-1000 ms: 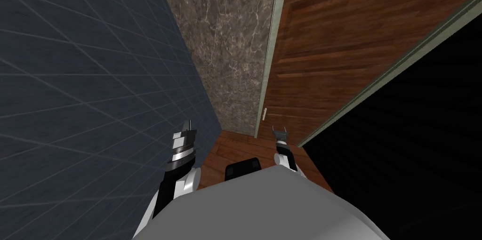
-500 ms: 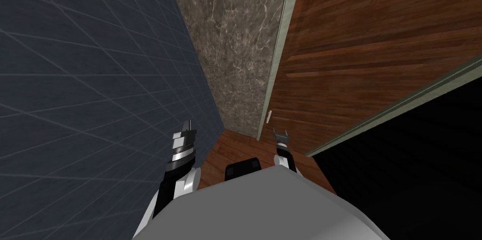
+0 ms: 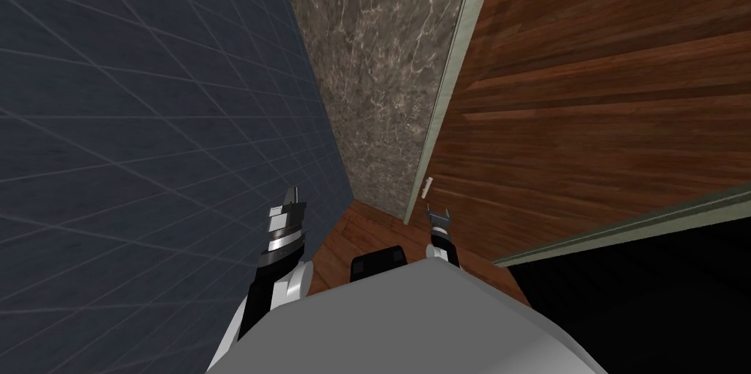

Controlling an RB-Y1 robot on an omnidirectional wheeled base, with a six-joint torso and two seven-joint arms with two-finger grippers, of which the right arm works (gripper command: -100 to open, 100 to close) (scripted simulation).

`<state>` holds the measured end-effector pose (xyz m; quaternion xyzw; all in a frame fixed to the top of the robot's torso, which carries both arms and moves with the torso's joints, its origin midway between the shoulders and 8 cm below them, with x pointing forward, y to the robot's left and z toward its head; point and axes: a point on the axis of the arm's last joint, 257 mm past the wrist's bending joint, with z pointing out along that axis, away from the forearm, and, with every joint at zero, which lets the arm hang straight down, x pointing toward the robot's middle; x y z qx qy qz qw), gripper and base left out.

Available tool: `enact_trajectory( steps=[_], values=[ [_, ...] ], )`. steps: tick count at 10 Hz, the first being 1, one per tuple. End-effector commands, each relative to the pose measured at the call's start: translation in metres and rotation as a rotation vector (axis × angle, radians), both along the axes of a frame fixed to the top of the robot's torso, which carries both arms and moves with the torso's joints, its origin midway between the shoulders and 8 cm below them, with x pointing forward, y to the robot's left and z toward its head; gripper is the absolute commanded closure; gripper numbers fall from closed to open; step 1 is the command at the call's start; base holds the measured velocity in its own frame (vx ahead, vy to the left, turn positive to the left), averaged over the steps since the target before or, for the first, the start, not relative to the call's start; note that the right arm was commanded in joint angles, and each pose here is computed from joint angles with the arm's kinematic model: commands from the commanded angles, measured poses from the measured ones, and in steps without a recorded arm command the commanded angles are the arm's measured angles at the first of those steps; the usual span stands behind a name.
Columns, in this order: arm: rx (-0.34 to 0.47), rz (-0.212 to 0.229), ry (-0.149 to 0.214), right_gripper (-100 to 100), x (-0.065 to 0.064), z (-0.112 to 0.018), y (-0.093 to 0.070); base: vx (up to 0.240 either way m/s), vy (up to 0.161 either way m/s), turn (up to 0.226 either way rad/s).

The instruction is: Pull the door open

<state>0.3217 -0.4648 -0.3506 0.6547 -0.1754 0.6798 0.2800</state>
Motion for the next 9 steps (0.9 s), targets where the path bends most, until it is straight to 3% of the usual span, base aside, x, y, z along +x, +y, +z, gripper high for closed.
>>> enact_trajectory(
  steps=[1,6,7,9],
  values=[
    [0.046,-0.021,-0.006,-100,-0.007,-0.012,-0.003,0.047,-0.068,0.280],
    [0.135,-0.064,-0.018,-100,-0.021,-0.037,-0.005,0.030,-0.058,0.162],
    [0.121,-0.057,-0.014,-100,-0.019,-0.034,-0.004,0.012,-0.026,0.038],
    [0.123,-0.064,-0.014,-100,-0.028,-0.038,-0.022,0.112,0.003,0.040]
  ],
)
